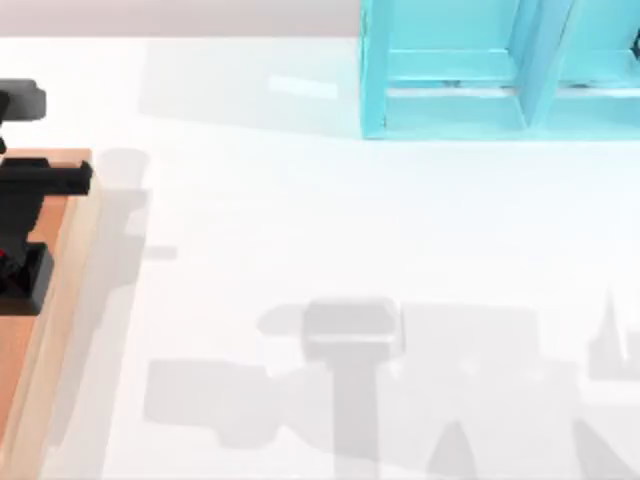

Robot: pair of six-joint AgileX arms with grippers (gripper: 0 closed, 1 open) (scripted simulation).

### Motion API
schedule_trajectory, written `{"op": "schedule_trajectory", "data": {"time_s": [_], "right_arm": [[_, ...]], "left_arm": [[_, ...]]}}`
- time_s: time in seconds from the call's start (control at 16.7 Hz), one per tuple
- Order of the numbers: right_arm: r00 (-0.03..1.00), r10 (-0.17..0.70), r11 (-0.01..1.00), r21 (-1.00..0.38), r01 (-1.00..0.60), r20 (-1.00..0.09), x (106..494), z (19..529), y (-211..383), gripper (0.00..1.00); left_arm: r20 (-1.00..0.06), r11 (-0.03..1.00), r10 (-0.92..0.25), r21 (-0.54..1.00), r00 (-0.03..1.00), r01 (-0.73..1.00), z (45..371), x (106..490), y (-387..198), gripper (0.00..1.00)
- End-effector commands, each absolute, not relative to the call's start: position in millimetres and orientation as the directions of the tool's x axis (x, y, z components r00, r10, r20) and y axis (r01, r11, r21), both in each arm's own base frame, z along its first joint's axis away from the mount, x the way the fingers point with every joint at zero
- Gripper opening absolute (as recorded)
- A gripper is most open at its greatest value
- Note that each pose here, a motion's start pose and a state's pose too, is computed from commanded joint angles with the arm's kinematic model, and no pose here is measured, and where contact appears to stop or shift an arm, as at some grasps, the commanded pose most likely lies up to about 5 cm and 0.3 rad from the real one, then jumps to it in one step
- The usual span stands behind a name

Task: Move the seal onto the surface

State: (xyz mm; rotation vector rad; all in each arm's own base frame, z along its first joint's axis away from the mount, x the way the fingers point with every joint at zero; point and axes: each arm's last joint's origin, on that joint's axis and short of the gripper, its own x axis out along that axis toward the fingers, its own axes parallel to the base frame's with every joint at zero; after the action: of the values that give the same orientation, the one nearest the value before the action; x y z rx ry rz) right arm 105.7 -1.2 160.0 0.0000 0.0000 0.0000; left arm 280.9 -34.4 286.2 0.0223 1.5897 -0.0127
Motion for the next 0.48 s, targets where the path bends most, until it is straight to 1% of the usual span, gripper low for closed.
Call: {"op": "schedule_trajectory", "data": {"time_s": [0.18, 0.48], "right_arm": [[1.000, 0.000, 1.000, 0.000, 0.000, 0.000, 106, 160, -1, 1.00], [1.000, 0.000, 1.000, 0.000, 0.000, 0.000, 106, 160, -1, 1.00]], "left_arm": [[-1.000, 1.000, 0.004, 0.004, -0.001, 0.022, 309, 269, -53, 0.00], [-1.000, 1.000, 0.004, 0.004, -0.004, 0.020, 308, 270, -53, 0.00]]}}
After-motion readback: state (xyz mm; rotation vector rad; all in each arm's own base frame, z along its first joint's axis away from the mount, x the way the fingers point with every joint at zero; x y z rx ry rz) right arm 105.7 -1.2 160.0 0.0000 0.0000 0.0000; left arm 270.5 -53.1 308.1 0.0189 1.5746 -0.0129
